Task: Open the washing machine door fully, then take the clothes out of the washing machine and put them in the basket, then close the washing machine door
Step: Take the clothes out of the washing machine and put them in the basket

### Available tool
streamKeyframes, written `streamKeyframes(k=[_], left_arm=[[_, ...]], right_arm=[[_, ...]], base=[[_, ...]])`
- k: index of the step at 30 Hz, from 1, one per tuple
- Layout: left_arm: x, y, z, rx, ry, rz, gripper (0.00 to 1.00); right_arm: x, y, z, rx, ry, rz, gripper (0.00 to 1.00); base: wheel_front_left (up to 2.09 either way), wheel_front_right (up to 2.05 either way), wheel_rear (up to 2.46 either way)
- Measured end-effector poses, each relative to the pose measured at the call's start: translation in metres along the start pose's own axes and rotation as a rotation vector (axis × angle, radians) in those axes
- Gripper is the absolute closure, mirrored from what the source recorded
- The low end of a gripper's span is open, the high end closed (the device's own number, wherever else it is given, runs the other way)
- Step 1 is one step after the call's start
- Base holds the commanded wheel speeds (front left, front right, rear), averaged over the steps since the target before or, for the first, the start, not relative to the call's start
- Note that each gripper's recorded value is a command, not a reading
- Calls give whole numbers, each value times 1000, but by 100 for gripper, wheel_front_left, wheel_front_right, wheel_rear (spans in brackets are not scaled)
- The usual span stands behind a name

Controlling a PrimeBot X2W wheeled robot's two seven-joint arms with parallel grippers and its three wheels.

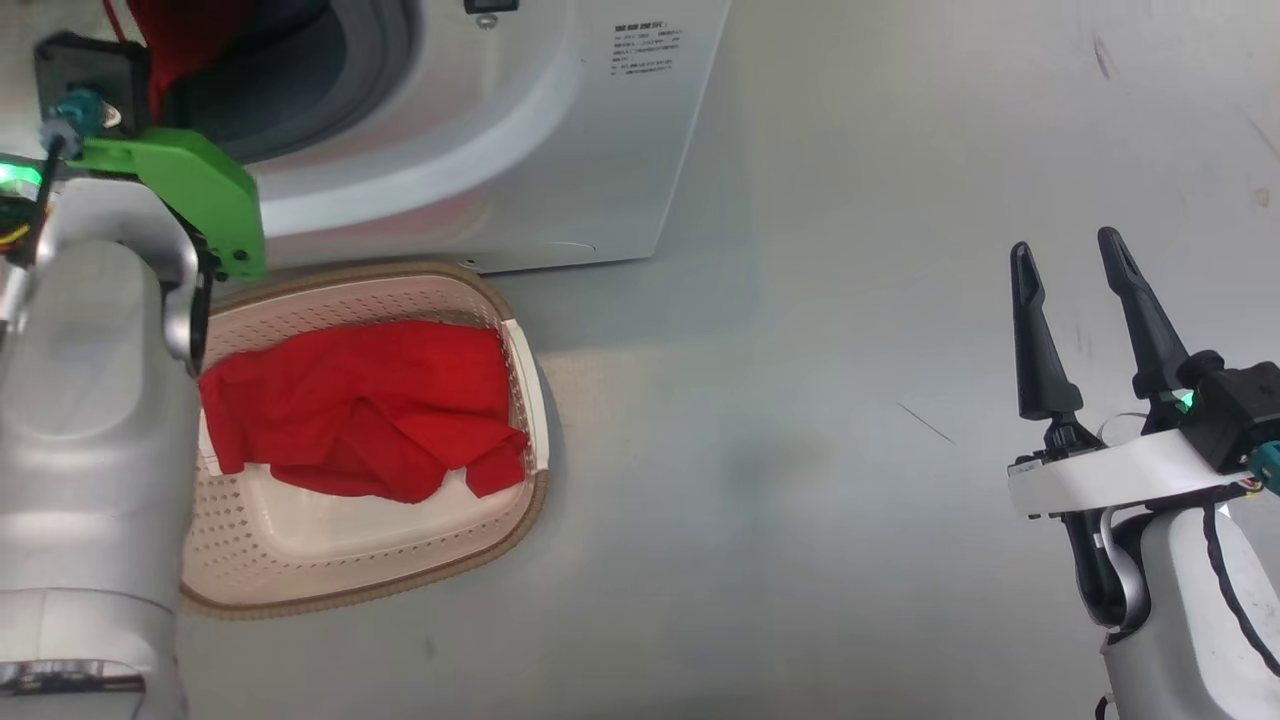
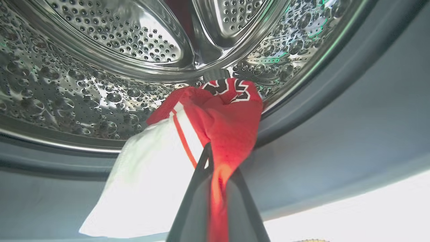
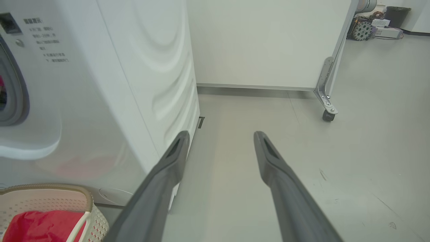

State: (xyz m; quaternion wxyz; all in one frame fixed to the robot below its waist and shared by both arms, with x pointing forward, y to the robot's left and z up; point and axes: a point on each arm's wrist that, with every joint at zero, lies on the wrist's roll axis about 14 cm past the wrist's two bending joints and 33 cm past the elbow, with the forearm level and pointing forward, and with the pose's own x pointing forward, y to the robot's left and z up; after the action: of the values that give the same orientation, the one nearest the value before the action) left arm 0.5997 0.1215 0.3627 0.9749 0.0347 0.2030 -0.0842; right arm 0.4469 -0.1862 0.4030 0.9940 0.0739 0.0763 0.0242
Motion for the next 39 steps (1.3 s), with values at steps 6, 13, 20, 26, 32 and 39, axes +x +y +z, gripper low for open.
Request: streamKeyframes(k=[6,13,20,26,32,39], left_arm=[[-35,-4,7,-26,-65,-13,100],[-81,-3,2,-60,-91,-19,100],[-124,18,6,-63,-129,35,100],[-151,28,9,-89,-163,72,100],[-174,31,16,-106,-215,86,100],[-191,24,21,-110,-264,78,100]], right_arm=[[-8,10,6,2,-8,29,0],[-19,30,12,13,-16,81,0],[-31,60,23,34,-40,150,0],[-41,77,32,38,-60,194,0],[-51,87,46,41,-97,215,0],[-62,87,53,43,-120,210,0]], base=[[0,0,0],[0,0,0],[0,0,0],[0,0,0],[0,0,0],[0,0,0]])
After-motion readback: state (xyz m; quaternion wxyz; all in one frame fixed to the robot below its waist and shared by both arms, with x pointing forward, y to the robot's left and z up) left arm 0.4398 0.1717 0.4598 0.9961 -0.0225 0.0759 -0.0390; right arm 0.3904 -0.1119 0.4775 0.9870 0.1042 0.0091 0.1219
